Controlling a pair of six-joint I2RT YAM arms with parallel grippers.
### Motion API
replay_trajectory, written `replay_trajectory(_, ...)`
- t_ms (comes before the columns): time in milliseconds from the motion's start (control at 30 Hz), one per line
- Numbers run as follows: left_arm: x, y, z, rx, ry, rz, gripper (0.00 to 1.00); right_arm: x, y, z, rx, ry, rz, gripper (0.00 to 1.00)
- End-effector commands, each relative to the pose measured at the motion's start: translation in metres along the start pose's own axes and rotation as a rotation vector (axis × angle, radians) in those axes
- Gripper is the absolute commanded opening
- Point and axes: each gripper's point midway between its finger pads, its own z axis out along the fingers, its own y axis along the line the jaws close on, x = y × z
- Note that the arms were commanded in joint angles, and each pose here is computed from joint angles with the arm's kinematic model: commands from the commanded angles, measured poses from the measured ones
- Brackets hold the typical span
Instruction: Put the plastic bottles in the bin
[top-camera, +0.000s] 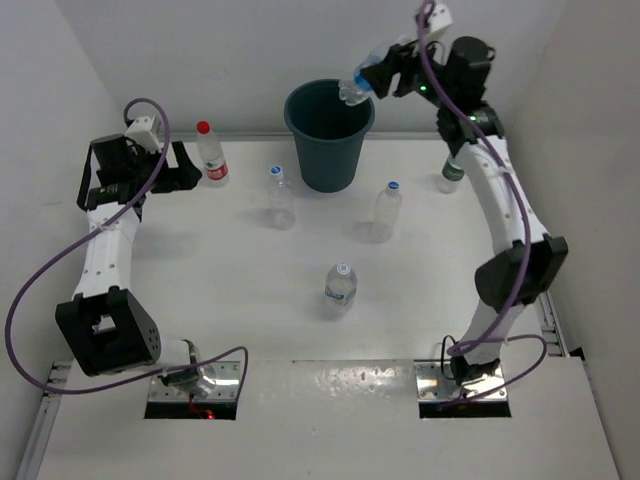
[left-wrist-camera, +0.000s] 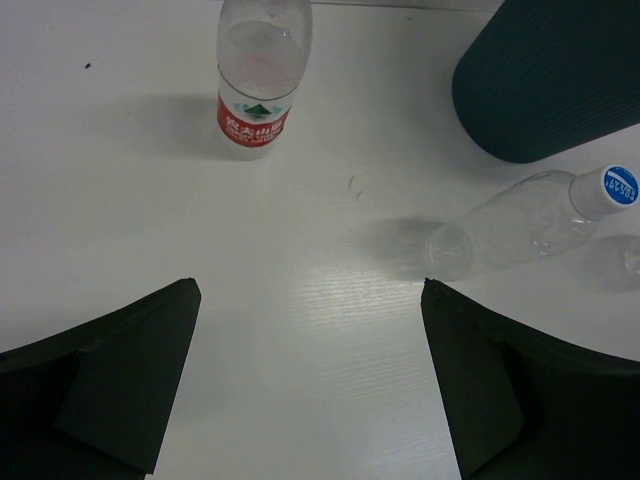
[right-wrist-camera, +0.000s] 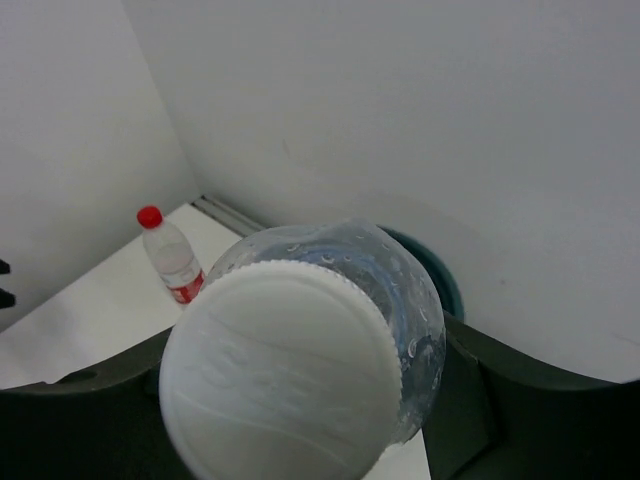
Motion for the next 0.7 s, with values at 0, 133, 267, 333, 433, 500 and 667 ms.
replay_trajectory(0,-0.029,-0.011,0.005,0.045,-0.112,0.039,1.0,0.021,0.0,0.04,0.04,-0.026,0.005,0.2)
replay_trajectory(133,-0.025,-0.002,0.014,0.003,-0.105,0.046,1.0,0.047,0.018,0.075,0.04,-0.045,-0.058,0.19)
replay_trajectory(267,-0.036,0.012,0.019,-0.061,-0.151,0.07,1.0,0.067,0.004,0.09,0.147,-0.053,-0.075,0.16)
replay_trajectory(333,-0.042,0.019,0.028,-0.08,-0.186,0.082,1.0,0.071,-0.004,0.093,0.21,-0.056,-0.077,0.16)
replay_trajectory(433,-0.051,0.018,0.044,-0.029,-0.234,0.133,1.0,0.086,-0.01,0.095,0.23,-0.028,-0.087,0.21)
replay_trajectory(500,-0.061,0.013,0.055,-0.006,-0.258,0.15,1.0,0.097,-0.008,0.094,0.219,-0.001,-0.078,0.55)
replay_trajectory(667,-0.057,0.013,0.099,0.046,-0.237,0.115,1.0,0.119,0.002,0.085,0.173,0.065,-0.008,0.79)
